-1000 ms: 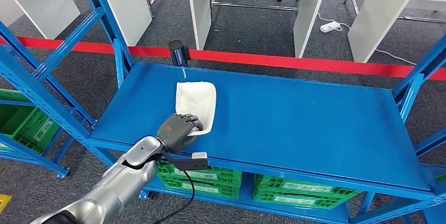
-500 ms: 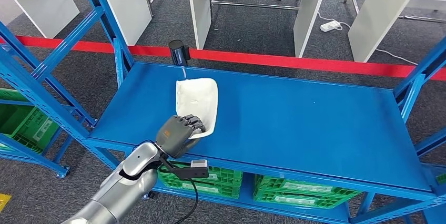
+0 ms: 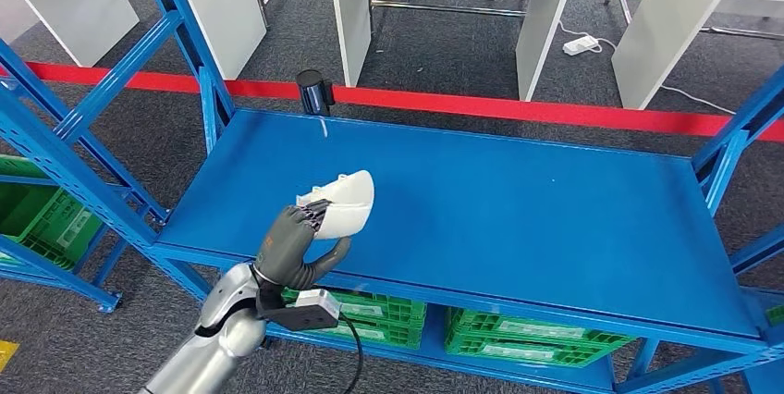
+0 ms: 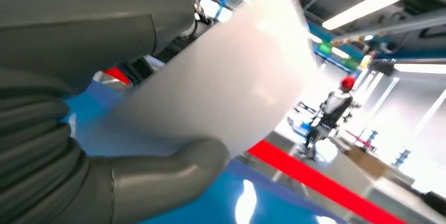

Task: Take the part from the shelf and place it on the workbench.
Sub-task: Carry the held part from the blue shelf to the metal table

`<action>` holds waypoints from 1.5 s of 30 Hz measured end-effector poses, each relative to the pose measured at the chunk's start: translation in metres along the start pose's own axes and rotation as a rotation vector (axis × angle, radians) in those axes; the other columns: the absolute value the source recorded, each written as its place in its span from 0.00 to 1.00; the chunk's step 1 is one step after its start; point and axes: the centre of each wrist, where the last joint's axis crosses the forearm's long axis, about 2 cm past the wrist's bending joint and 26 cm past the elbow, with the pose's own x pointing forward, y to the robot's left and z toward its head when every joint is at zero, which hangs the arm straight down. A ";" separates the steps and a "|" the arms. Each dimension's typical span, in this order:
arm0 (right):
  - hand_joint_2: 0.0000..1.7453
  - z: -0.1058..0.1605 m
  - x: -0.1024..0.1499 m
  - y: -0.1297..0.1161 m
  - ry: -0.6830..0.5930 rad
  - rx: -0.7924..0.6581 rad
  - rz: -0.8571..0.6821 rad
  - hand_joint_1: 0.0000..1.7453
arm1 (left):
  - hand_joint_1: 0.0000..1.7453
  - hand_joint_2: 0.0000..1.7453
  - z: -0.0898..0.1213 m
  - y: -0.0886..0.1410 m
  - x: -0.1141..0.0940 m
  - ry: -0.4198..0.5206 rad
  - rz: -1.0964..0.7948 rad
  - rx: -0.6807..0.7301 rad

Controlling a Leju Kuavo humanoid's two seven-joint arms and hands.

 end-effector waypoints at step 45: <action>0.00 0.000 0.001 0.000 0.008 0.002 -0.032 0.00 | 1.00 1.00 -0.018 0.048 0.108 -0.381 0.798 0.283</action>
